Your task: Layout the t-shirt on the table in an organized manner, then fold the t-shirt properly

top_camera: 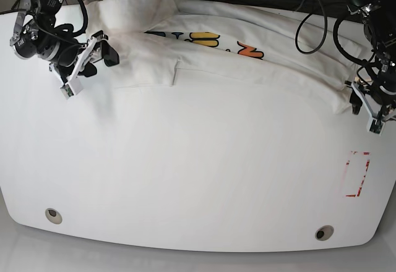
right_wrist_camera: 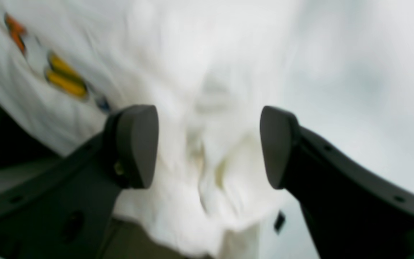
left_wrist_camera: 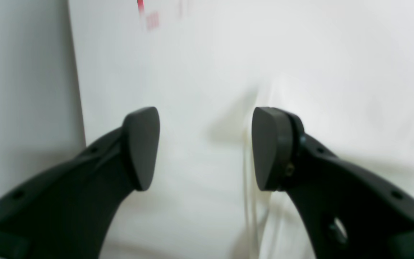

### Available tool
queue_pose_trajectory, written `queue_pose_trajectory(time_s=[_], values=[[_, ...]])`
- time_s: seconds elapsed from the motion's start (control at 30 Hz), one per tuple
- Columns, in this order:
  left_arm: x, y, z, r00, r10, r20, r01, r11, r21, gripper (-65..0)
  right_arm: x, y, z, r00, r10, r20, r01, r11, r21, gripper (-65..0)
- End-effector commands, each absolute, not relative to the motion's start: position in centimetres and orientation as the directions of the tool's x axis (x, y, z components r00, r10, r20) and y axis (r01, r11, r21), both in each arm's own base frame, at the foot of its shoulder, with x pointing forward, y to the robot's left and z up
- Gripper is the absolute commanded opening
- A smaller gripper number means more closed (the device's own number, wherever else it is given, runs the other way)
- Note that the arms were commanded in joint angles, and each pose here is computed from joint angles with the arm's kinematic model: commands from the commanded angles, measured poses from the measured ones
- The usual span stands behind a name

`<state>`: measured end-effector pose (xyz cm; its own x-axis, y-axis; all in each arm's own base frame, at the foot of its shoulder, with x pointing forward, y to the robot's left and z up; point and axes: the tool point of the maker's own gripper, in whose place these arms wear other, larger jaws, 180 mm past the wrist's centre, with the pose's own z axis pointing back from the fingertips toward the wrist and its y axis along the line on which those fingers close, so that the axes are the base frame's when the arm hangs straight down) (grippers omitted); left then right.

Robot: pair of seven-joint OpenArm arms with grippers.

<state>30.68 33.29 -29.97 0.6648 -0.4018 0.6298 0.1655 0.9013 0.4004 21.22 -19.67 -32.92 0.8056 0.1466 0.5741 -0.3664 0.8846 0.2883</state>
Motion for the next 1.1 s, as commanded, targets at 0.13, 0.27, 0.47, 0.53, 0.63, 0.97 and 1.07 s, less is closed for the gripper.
queue_pose_trajectory(time_s=[0.13,0.27,0.47,0.53,0.63,0.97,1.07], values=[[32.7,33.0,-28.3,0.62,-0.388,0.682,0.132,0.908,0.396,-26.9,23.2,-18.0,-31.5,0.756,0.093,0.648,-0.379,0.869,0.317,-22.4],[32.9,32.8,-28.3,0.616,-0.388,0.686,0.135,0.91,0.393,-26.9,23.7,-16.9,-31.3,0.746,0.062,0.663,-0.378,0.859,0.345,-22.4],[34.0,31.6,-29.8,0.627,-0.38,0.681,0.173,0.919,0.353,-26.9,23.9,-16.0,-31.3,0.743,0.031,0.669,-0.372,0.85,0.374,-22.4],[34.1,31.6,-30.5,0.635,-0.366,0.68,0.174,0.926,0.335,-26.9,23.9,-15.8,-31.3,0.743,0.026,0.669,-0.371,0.848,0.379,-22.4],[34.3,31.5,-31.8,0.644,-0.344,0.684,0.182,0.937,0.3,-26.9,23.9,-15.8,-31.3,0.743,0.026,0.669,-0.371,0.848,0.379,-22.4],[34.2,30.5,-36.6,0.707,-0.288,0.646,0.209,0.957,0.198,-26.7,23.8,-16.0,-31.4,0.745,0.031,0.667,-0.371,0.85,0.375,-22.4],[34.0,30.5,-37.6,0.724,-0.273,0.633,0.209,0.962,0.176,-26.7,23.8,-16.1,-31.4,0.745,0.031,0.666,-0.369,0.851,0.374,-22.4]])
